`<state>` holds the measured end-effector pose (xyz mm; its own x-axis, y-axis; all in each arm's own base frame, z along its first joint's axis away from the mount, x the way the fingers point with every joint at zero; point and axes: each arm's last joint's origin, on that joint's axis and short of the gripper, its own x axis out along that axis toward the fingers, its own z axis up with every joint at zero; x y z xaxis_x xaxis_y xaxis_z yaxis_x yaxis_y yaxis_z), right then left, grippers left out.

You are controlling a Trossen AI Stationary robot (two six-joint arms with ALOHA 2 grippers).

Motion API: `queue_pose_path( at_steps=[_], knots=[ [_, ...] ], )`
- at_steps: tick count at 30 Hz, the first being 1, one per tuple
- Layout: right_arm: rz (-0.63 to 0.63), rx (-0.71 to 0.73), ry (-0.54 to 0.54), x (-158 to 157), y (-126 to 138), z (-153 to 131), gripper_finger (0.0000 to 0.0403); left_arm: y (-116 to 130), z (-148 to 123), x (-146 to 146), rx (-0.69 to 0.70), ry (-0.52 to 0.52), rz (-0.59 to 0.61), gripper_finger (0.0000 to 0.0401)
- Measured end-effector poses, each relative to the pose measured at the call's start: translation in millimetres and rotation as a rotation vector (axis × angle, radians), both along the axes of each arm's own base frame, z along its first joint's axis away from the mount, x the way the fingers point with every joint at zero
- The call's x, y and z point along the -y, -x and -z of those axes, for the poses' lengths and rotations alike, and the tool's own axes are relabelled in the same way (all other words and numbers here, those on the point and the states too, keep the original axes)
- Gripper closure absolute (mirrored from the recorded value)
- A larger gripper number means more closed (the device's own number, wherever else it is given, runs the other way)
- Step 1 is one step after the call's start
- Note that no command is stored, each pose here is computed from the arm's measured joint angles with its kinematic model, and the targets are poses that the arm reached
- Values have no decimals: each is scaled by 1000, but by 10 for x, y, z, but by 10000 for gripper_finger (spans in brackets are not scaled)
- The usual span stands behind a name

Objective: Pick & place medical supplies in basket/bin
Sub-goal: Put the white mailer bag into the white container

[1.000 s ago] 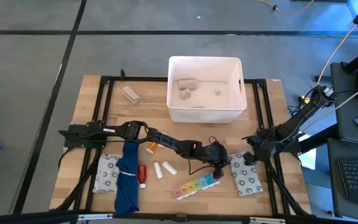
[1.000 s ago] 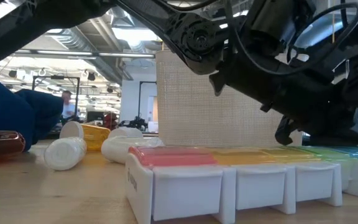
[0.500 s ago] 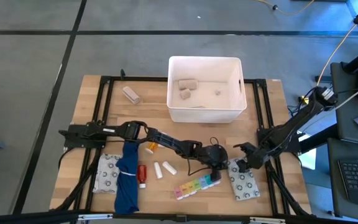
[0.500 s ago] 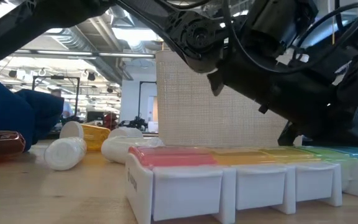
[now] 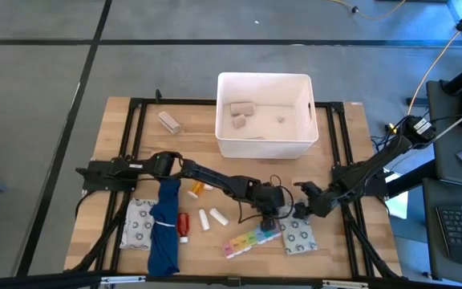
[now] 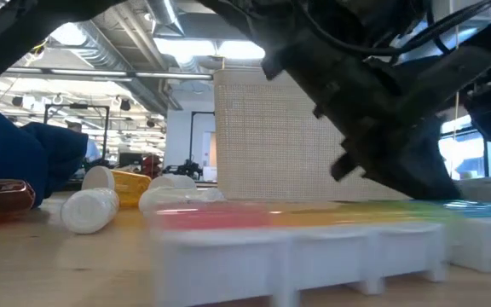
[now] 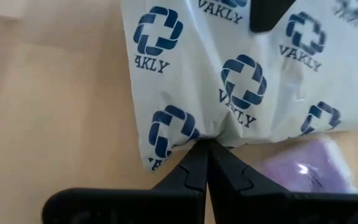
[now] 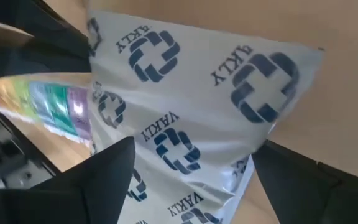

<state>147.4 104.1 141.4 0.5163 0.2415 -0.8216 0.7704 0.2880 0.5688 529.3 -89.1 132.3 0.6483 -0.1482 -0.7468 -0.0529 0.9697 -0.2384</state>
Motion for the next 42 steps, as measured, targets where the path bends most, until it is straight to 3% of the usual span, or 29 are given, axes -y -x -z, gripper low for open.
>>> queue_pose_path(
  at_steps=[6, 12, 20, 33, 38, 42],
  knots=[
    [22, 0, 56, 26, -57, 57, 83, 49, -86, -28, -32, -18, -25, 399],
    [16, -22, 55, 8, -95, 114, 83, 77, -67, 4, -68, 9, -54, 399],
    [-27, 53, 41, -9, -173, 112, 83, 113, -52, 33, -103, 17, -62, 400],
    [-23, 51, 51, -6, -181, 93, 83, 205, 99, -6, -166, -16, -83, 400],
    [-29, 23, 60, 3, -161, 103, 83, 288, -100, -79, -176, -125, -97, 400],
    [-31, 21, 60, 3, -159, 103, 83, 302, -515, -200, -69, -162, -161, 400]
  ],
)
